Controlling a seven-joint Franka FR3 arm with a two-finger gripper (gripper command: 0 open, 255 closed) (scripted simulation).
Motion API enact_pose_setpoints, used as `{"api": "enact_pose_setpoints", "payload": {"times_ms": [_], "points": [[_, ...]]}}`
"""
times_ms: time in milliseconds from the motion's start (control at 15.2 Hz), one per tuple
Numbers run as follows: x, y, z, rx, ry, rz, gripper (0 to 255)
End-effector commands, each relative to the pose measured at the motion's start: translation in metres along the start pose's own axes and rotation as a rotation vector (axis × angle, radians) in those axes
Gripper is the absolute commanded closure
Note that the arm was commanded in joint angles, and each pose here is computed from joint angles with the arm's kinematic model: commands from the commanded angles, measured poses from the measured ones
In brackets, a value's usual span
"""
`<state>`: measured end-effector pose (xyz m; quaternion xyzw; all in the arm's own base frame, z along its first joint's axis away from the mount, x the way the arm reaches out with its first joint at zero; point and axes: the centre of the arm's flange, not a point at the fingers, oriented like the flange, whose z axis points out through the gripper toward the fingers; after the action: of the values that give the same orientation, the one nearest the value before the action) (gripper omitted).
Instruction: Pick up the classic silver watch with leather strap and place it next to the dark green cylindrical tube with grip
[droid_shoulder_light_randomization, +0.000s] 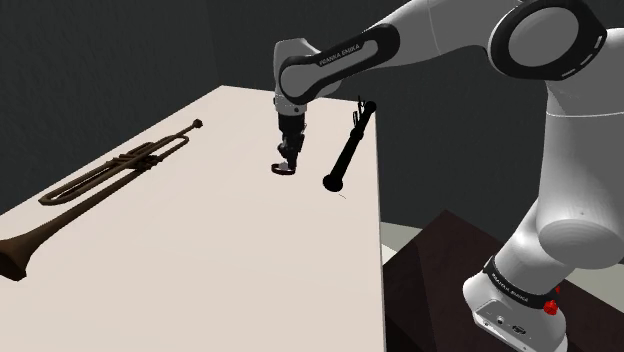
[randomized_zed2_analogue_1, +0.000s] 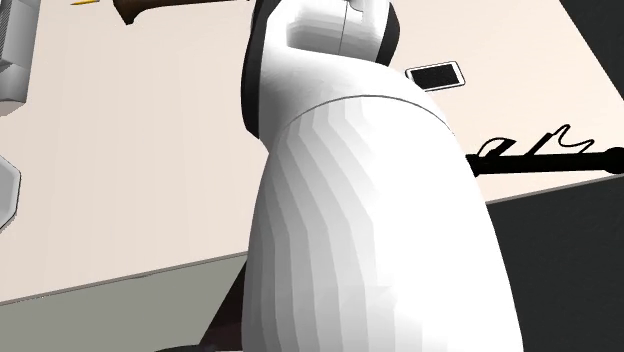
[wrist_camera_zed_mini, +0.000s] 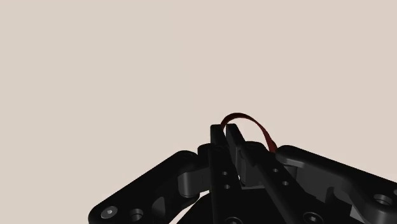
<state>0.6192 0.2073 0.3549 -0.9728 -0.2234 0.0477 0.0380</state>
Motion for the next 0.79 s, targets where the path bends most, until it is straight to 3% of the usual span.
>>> {"api": "enact_pose_setpoints", "payload": {"times_ms": [0, 66, 396, 660, 726], "points": [[0.0, 0.0, 0.0, 0.0, 0.0, 0.0, 255], [0.0, 0.0, 0.0, 0.0, 0.0, 0.0, 0], [0.0, 0.0, 0.0, 0.0, 0.0, 0.0, 0], [0.0, 0.0, -0.05, 0.0, 0.0, 0.0, 0], [0.0, 0.0, -0.05, 0.0, 0.0, 0.0, 0]]}}
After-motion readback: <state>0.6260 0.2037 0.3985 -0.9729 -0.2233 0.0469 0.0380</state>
